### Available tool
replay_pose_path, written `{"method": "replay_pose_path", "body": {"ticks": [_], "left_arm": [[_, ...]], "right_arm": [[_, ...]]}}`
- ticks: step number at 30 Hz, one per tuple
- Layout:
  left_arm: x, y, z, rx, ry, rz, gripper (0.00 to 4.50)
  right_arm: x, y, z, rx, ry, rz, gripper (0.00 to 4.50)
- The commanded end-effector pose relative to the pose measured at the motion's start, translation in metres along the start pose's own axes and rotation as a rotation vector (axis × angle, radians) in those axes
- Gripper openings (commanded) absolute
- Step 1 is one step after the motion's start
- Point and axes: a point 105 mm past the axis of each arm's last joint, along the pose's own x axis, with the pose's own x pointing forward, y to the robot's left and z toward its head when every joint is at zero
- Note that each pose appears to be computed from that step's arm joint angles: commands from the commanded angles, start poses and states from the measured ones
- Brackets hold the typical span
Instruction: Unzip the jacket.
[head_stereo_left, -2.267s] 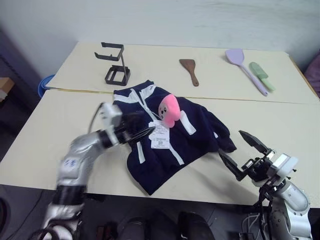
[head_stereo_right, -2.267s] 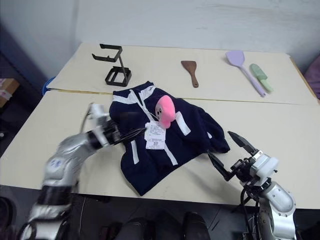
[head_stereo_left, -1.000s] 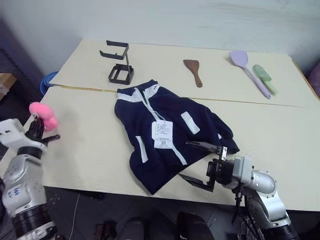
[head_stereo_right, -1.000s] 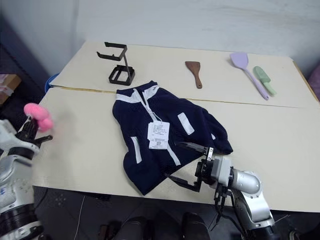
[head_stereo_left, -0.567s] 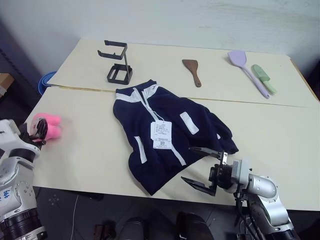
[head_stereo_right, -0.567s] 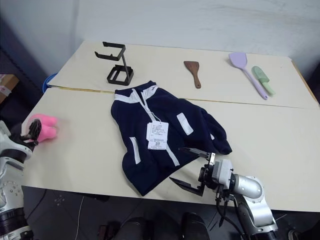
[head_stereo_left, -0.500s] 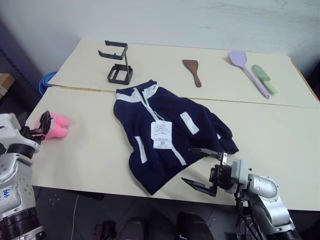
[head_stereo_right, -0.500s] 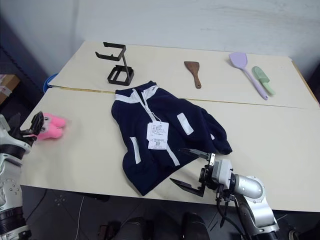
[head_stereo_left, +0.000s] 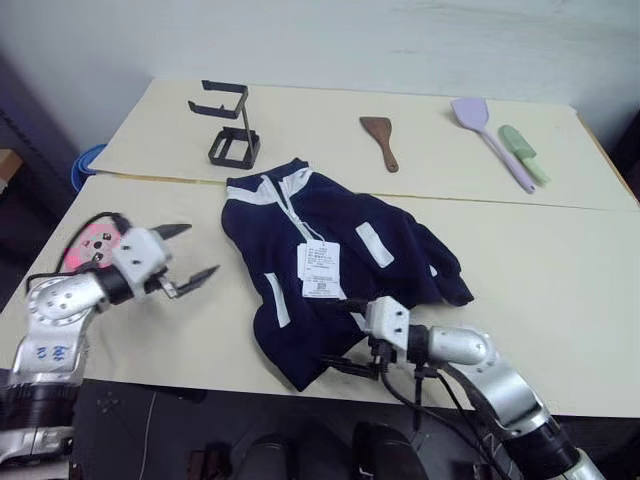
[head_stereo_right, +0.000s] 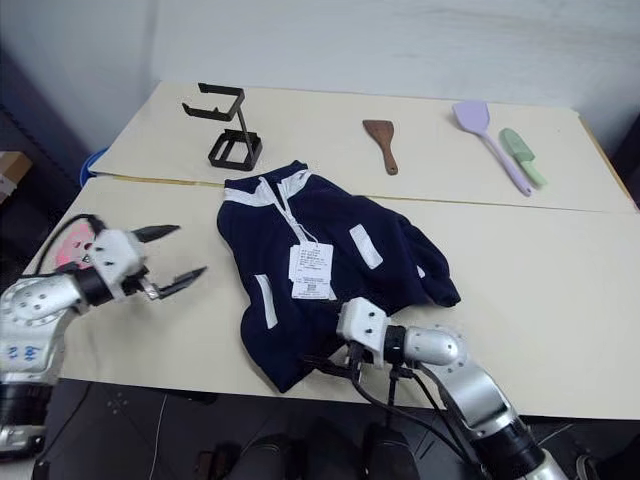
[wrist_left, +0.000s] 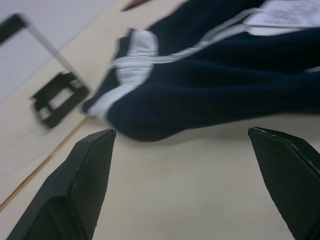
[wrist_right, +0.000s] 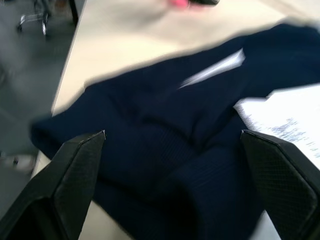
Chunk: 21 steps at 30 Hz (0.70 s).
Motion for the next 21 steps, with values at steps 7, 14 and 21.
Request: {"method": "replay_pose_path", "body": {"ticks": [7,14,21], "left_arm": [[0.061,-0.002,0.002,0.283,0.039,-0.245,4.50],[0.087,-0.013,-0.002,0.300,0.074,-0.361,4.31],[0.090,-0.077,-0.003,0.056,0.008,-0.747,2.36]], "right_arm": [[-0.020,-0.017,-0.009,-0.035,0.134,-0.154,1.49],[-0.044,-0.011,-0.013,0.006,0.162,-0.165,0.01],[-0.094,-0.021,-0.021,0.073,0.217,-0.260,0.00]]}}
